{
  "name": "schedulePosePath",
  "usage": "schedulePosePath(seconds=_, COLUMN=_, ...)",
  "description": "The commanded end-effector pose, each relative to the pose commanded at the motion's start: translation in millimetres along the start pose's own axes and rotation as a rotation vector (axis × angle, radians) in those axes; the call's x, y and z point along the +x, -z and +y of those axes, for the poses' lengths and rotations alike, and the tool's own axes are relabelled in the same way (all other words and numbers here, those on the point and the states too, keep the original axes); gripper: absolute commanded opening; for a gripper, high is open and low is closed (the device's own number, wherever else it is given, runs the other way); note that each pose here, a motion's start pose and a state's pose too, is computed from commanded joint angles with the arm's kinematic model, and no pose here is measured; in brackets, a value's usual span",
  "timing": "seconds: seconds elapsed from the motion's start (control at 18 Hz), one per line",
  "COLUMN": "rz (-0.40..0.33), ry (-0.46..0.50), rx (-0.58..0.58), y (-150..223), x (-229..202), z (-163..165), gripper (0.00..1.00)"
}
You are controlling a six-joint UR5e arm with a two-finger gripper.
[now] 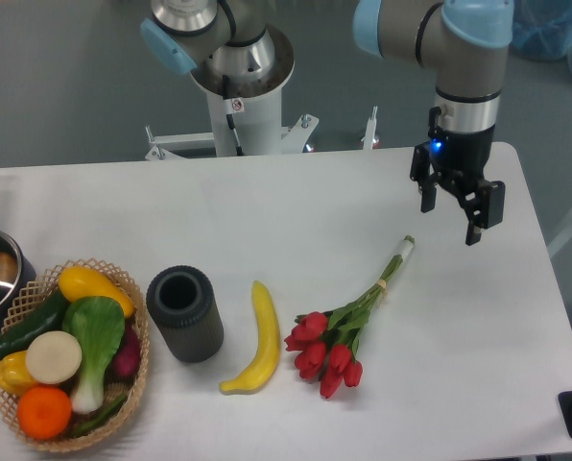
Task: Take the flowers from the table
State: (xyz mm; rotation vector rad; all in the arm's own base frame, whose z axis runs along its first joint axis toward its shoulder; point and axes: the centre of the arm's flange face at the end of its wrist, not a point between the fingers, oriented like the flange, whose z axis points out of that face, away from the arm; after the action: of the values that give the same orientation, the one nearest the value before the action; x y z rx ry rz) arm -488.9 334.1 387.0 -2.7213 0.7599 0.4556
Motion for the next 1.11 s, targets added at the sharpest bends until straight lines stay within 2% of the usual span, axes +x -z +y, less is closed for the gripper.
schedulePosePath(seconds=0.11, rz=0.004, ry=0.009, rx=0.008, y=-3, x=0, z=-8, gripper=1.00)
schedulePosePath(seconds=0.33, rz=0.038, ry=0.164, rx=0.128, y=-26, x=2, z=-23, gripper=1.00)
schedulePosePath(seconds=0.44, rz=0.047, ry=0.174, rx=0.152, y=-33, x=-6, z=-32, gripper=1.00)
schedulePosePath(seconds=0.5, rz=0.074, ry=0.169, rx=0.159, y=-46, x=-3, z=-42, gripper=1.00)
schedulePosePath(seconds=0.61, rz=0.114, ry=0.216, rx=0.170, y=-62, x=3, z=-61, gripper=1.00)
schedulePosePath(seconds=1.11, rz=0.223, ry=0.289, rx=0.166, y=-122, x=19, z=-46, gripper=1.00)
